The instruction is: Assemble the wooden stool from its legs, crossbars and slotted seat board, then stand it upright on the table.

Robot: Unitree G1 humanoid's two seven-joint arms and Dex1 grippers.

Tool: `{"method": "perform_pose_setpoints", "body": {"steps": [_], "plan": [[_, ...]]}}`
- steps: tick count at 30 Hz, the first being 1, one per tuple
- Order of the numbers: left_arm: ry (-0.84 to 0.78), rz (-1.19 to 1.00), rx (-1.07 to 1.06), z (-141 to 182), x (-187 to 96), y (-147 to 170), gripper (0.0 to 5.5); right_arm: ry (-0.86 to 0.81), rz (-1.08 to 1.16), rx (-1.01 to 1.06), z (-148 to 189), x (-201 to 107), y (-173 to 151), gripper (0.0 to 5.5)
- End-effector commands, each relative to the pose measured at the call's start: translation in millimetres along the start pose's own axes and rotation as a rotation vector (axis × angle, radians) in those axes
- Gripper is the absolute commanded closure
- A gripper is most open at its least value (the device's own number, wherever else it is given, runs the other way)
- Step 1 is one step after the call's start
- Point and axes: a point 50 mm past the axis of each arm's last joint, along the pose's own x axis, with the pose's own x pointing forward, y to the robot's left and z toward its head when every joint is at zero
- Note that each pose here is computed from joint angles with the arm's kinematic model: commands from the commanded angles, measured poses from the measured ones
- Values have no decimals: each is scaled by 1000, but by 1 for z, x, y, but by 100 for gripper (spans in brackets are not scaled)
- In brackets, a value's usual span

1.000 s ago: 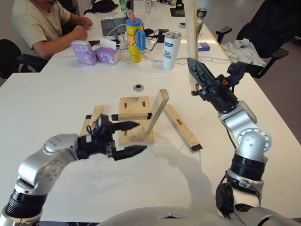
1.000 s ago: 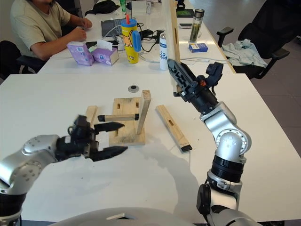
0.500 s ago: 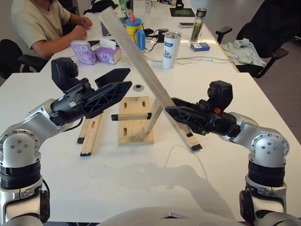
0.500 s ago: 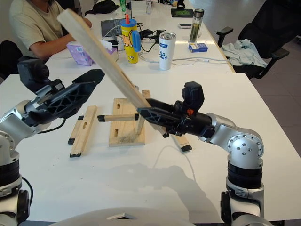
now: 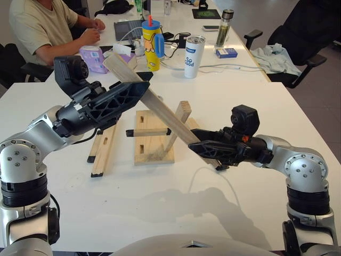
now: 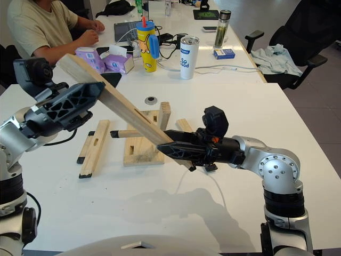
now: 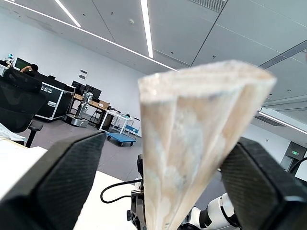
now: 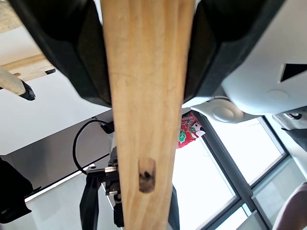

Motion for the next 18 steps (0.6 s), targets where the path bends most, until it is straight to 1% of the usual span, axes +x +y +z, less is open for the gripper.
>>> {"method": "perform_pose_setpoints", "body": {"steps": [1,7,8,11,12,16,18], "plan": [[25,-6,14,3,0,-3,230,15,7,-21,2,0,2,342],[47,7,5,-1,-4,-2,330,-9,12,-20,5,1,2,342],[48,9,6,-1,-4,-1,338,-14,13,-14,5,1,1,342],[55,20,7,-2,-6,0,338,-43,2,11,6,-1,-1,342],[55,25,7,-2,-7,1,338,-45,3,21,6,-1,-1,306],[77,62,10,-3,-15,4,340,-24,-8,41,0,-2,0,246],[92,103,20,-1,-26,2,340,-12,-85,28,-7,-7,-7,208]]}}
